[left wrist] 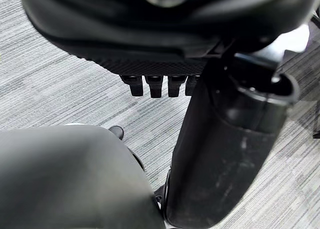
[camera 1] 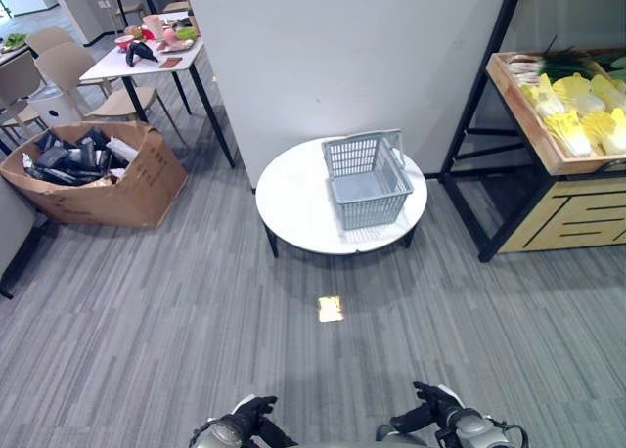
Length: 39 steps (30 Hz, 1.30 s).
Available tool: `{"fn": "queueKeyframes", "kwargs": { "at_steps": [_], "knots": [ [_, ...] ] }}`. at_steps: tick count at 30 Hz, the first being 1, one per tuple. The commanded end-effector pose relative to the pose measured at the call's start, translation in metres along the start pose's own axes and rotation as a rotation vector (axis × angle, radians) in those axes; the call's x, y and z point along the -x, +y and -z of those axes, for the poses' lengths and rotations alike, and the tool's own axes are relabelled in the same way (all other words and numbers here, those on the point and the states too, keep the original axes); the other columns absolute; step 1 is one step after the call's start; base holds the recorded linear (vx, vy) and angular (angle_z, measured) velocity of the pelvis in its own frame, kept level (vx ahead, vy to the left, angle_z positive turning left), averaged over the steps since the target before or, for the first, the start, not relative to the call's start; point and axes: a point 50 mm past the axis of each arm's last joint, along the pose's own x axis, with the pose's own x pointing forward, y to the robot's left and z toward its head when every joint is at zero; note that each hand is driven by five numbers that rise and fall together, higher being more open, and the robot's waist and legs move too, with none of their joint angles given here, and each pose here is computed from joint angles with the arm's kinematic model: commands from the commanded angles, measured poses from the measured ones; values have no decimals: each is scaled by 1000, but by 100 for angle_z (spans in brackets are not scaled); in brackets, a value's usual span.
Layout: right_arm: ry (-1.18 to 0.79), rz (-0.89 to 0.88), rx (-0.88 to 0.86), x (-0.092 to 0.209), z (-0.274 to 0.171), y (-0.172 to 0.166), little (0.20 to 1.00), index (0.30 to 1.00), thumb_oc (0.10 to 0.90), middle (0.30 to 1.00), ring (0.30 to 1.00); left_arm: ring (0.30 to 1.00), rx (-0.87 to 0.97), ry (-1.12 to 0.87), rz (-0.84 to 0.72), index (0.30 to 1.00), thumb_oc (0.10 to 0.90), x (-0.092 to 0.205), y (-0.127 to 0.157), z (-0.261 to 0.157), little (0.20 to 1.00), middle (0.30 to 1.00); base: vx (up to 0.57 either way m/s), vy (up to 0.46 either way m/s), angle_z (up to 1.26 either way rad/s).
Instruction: Get the vegetables into the basket
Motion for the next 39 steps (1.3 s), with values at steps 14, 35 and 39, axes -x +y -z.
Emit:
{"fn": "queueKeyframes", "kwargs": {
  "at_steps": [14, 35, 39],
  "knots": [
    [129, 2, 99, 1, 21, 3, 1000, 1000, 900, 1000, 1000, 1000, -8, -25, -83, 1000, 900, -1, 21, -15, 1000, 1000, 16, 79, -6],
    [100, -8, 43, 1, 19, 8, 1000, 1000, 900, 1000, 1000, 1000, 72, 116, -100, 1000, 900, 2, 21, 23, 1000, 1000, 171, -63, 13],
    [104, -3, 54, 2, 22, 5, 1000, 1000, 900, 1000, 1000, 1000, 31, 101, -88, 1000, 900, 1, 19, 16, 1000, 1000, 146, -128, 16]
  ]
}}
